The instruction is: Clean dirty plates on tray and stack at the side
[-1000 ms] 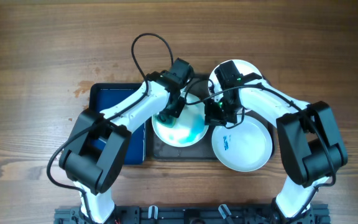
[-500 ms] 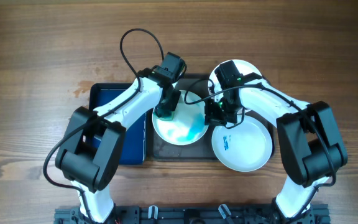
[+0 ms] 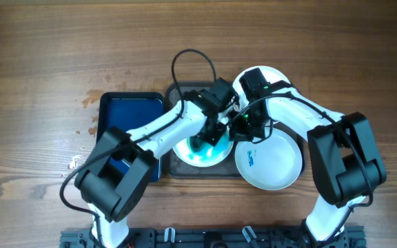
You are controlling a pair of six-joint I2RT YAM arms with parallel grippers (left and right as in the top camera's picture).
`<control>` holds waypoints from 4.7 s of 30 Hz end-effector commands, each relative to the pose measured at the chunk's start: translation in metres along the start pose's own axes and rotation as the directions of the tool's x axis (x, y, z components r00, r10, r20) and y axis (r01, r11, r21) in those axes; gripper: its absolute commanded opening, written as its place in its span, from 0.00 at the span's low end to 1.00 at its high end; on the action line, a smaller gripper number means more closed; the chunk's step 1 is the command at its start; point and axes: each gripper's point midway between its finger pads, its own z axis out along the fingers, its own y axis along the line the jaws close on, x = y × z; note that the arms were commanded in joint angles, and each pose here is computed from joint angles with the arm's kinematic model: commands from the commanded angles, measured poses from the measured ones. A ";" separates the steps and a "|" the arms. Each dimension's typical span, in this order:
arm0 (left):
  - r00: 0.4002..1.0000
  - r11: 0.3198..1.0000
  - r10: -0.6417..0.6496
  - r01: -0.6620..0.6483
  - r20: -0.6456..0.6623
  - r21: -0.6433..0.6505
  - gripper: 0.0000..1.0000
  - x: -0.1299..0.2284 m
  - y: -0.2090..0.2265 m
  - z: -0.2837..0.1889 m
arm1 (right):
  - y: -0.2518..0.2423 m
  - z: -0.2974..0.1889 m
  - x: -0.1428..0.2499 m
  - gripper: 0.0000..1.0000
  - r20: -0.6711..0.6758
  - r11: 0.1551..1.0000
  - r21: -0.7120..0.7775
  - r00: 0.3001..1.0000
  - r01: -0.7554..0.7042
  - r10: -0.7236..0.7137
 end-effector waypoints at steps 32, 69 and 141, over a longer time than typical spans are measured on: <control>0.571 0.507 -0.745 0.821 0.347 -0.263 0.04 0.054 0.189 -0.205 | 0.021 -0.034 -0.025 0.04 0.145 0.980 0.021 0.970 0.196 -0.197; 0.281 0.205 -0.876 0.953 0.393 -0.224 0.04 0.127 0.296 -0.221 | 0.155 -0.091 -0.011 0.05 0.059 0.872 0.291 0.903 0.393 -0.426; -0.075 -0.110 -0.965 0.986 0.250 -0.128 0.04 0.211 0.353 -0.189 | 0.358 -0.150 0.037 0.04 0.052 0.043 0.959 -0.025 0.280 -0.998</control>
